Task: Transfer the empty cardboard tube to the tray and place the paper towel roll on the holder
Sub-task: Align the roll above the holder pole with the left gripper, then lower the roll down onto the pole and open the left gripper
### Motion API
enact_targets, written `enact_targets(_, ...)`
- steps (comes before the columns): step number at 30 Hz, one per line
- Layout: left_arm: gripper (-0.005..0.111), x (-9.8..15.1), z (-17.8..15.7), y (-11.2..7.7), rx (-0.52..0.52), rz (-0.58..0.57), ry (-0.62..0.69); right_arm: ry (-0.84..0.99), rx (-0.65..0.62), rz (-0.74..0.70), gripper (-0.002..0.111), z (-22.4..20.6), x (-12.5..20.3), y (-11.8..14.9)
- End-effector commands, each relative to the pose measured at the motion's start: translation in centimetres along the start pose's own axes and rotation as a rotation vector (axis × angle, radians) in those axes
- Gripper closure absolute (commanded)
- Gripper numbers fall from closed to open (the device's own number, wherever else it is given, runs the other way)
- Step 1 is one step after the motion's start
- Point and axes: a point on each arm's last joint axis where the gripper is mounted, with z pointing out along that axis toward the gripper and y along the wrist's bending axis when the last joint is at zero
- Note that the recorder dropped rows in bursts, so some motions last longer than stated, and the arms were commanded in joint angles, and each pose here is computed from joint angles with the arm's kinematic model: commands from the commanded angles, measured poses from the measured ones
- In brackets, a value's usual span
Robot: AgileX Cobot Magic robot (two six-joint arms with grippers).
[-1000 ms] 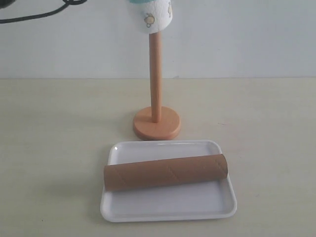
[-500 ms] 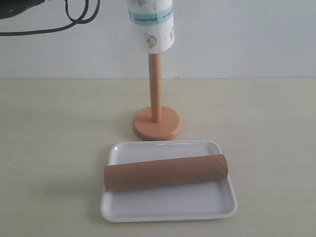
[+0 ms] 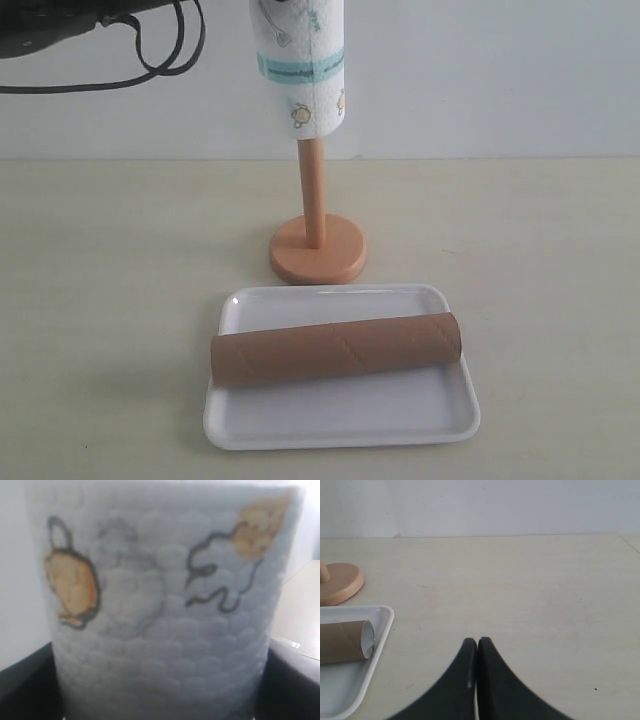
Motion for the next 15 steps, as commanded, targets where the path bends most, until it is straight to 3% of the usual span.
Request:
enact_targets(1, 0.103, 1.4, 0.8, -0.2, 0.036, -0.038, 0.002, -0.015, 0.004, -0.007, 0.108, 0.0, -0.1, 0.0)
enact_targets(15, 0.103, 6.4, 2.5, 0.7, 0.034, -0.032, 0.050, -0.015, 0.004, -0.007, 0.108, 0.0, -0.1, 0.0)
